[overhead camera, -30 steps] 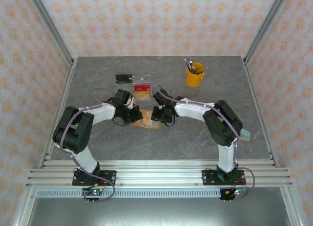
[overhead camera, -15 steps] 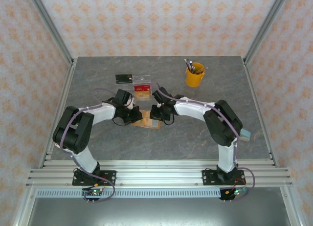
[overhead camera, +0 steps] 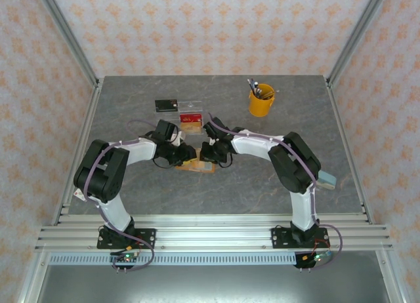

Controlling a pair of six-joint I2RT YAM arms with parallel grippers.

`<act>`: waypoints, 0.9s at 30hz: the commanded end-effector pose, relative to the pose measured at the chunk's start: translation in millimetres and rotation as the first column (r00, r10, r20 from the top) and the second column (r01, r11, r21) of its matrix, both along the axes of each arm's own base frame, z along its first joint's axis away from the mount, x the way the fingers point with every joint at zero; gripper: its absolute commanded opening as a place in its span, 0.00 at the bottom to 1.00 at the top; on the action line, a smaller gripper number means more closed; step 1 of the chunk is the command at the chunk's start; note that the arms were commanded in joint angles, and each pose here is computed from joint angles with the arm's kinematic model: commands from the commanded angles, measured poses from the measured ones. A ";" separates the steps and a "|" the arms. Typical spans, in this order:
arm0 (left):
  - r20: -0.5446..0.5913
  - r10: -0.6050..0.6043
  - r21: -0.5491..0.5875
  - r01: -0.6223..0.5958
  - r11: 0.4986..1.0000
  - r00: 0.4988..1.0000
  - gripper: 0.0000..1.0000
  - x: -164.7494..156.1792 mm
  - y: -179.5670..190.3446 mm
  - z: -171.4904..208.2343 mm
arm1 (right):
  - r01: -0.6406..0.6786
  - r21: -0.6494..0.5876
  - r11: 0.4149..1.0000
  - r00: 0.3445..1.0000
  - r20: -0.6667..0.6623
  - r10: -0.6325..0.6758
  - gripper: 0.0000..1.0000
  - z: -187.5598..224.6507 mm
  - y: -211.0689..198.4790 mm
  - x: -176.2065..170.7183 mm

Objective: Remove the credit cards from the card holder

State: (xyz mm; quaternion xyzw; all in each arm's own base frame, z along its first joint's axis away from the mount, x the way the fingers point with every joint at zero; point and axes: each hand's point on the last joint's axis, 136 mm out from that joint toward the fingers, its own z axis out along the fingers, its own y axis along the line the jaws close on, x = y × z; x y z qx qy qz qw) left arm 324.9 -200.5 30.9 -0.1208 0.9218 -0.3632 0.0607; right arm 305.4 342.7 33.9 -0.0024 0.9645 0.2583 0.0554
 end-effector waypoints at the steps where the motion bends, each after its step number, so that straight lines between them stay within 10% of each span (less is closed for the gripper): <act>1: -0.009 0.000 -0.045 -0.001 0.999 1.000 0.31 1.3 -3.0 -2.4 | -0.019 -0.041 0.999 0.999 -0.046 0.017 0.19 -19.3 -4.6 -7.8; 16: -0.005 -0.002 0.196 0.003 0.981 1.000 0.00 -14.1 46.7 12.6 | 0.023 -0.131 0.991 0.999 -0.019 -0.025 0.21 -19.5 -24.2 -4.7; 27: 0.285 -0.052 0.459 -0.089 0.884 0.957 0.00 10.1 92.4 113.3 | -0.014 0.187 0.982 0.990 0.141 -0.013 0.43 83.5 16.2 14.1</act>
